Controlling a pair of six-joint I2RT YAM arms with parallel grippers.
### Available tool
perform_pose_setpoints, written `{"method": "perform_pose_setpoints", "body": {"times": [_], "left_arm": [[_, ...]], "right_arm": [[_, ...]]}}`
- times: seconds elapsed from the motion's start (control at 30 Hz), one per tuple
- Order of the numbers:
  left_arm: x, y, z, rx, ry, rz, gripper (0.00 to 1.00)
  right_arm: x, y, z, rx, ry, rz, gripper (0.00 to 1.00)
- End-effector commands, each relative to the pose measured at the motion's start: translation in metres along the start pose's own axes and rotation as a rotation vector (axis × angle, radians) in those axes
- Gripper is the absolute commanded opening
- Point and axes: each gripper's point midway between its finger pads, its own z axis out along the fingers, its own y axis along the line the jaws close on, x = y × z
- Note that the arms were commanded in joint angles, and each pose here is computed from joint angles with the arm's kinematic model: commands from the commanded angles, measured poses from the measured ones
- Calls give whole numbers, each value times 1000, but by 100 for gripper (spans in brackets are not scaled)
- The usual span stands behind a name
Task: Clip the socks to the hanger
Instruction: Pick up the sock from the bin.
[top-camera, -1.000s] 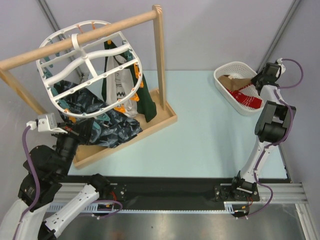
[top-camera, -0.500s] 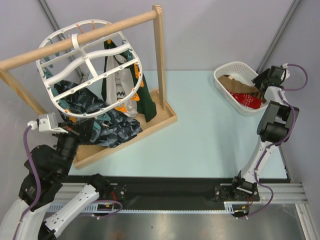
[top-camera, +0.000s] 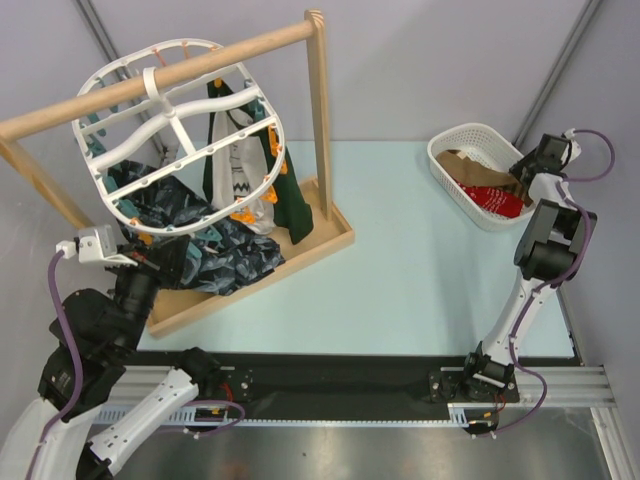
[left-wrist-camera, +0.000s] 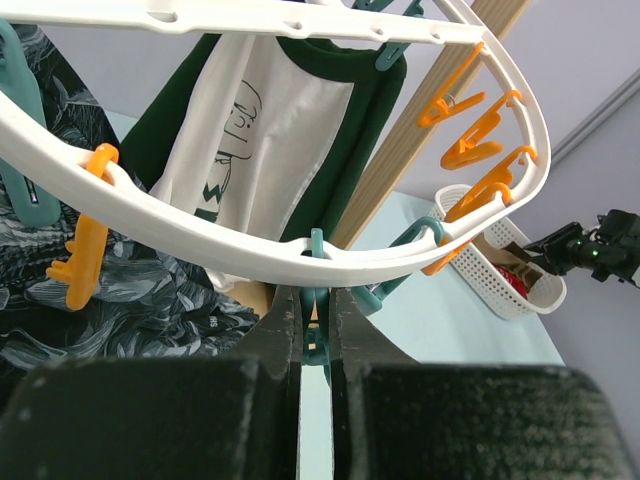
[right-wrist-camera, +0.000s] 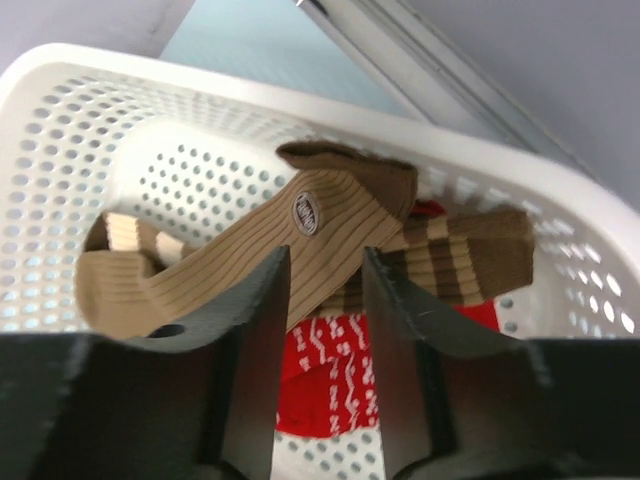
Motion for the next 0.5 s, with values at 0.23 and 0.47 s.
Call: {"method": "perform_pose_setpoints", "body": {"times": [0.23,0.47], "left_arm": [[16,4,10,-31,49,36,0],[15,5,9,-37,50,31,0]], "right_arm": [[-20,-17,16,40,-64,-55,34],[-14,-23,23,42,-52,-40,31]]}}
